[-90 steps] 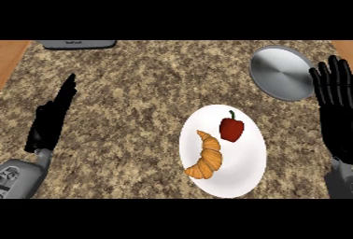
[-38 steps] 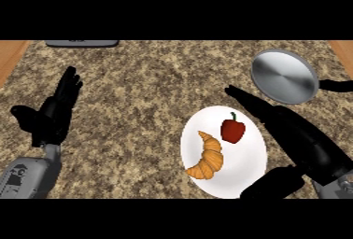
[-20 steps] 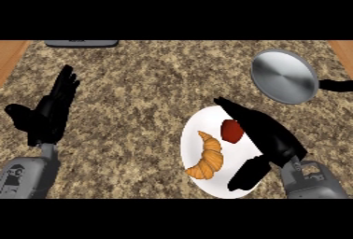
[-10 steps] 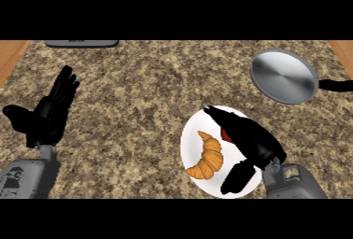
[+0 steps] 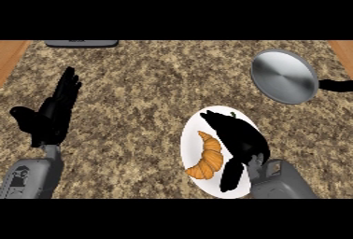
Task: Pick the croissant from the plate and place it in the pan
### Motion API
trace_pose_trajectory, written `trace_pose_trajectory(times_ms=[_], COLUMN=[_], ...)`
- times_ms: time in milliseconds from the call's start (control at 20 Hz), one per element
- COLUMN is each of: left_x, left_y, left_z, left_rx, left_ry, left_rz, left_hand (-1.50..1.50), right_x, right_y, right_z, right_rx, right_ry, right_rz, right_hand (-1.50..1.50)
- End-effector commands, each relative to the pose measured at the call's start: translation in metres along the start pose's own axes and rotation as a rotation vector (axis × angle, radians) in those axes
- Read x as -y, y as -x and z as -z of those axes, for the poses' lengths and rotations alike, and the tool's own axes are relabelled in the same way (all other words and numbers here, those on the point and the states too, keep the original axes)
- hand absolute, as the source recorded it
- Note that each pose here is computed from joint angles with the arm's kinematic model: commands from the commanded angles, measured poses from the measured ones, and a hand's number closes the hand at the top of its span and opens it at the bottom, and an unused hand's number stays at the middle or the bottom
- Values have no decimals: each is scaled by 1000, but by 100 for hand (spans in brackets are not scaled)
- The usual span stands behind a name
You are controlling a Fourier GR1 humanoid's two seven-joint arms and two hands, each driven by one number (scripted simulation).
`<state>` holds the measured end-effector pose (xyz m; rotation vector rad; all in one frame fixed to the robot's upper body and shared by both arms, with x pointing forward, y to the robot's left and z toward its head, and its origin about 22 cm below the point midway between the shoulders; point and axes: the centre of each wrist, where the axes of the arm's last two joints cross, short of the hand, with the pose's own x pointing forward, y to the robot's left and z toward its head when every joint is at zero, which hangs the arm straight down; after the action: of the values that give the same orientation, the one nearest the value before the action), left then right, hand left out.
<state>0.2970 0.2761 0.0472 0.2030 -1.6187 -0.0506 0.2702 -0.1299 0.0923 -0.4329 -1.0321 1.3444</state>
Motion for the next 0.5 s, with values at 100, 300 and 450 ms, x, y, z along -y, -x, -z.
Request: trace_pose_trajectory(times_ms=[100,300,450], left_x=[7,7,-5], left_y=[11,5,-4], left_z=[4,-5,-6], left_rx=[-1,-16,11], left_ry=[14,-11,5], left_rz=[-13,15,2], left_hand=[0,0,0], right_x=[-27,-7,-30], right_y=[-1,-2,12], right_z=[23,17,25], right_rx=[11,-30,-25], right_ry=[-27,-59,-72], right_rz=[-11,-23,-61], right_hand=[-150,-150,-150])
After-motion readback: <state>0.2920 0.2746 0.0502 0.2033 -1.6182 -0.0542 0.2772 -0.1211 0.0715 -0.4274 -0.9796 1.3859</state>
